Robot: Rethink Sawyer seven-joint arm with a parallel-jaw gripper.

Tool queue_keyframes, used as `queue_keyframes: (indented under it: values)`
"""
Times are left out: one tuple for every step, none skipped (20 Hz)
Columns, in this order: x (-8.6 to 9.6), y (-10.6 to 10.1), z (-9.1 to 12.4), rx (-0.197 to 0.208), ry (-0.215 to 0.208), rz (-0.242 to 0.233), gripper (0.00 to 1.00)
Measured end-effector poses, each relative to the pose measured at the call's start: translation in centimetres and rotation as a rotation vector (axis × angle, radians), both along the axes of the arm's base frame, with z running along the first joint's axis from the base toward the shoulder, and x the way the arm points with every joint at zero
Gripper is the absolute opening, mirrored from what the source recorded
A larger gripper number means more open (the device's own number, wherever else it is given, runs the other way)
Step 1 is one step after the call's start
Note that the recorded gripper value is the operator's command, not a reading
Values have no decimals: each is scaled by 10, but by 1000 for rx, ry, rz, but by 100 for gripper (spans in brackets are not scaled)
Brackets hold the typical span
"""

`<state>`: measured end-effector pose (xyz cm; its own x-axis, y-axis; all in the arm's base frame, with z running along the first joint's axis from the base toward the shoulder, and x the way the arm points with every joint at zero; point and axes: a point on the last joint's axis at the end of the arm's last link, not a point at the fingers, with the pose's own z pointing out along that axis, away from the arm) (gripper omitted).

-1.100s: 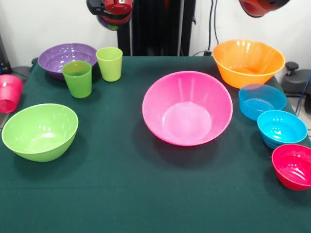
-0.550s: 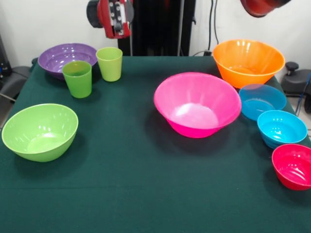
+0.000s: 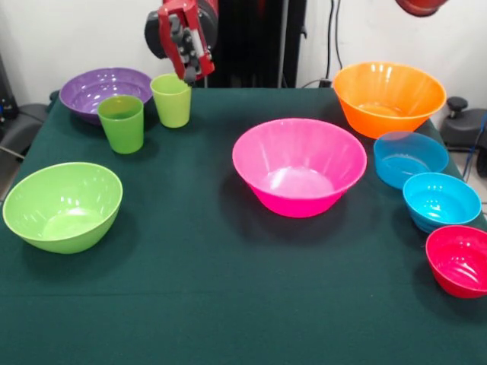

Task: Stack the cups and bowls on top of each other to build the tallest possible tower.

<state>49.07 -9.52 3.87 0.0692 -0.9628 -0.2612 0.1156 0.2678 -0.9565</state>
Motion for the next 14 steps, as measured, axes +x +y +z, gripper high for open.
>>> queue_keyframes:
  values:
    - [2,2,-3,27,24,-3,100]
    - [4,4,-5,53,44,-5,100]
    - [5,4,-7,66,55,-6,100]
    - [6,5,-8,76,63,-7,100]
    - [8,6,-9,92,74,-8,100]
    - [11,6,-11,111,88,-9,100]
    - [12,7,-12,121,96,-10,100]
    - [13,7,-12,128,101,-10,100]
    - [15,8,-13,144,117,-11,100]
    - [17,8,-14,153,127,-12,100]
    - [17,8,-14,160,135,-12,100]
    - [19,8,-15,171,147,-13,100]
    - [19,8,-15,176,154,-13,100]
    - [20,9,-15,183,164,-13,100]
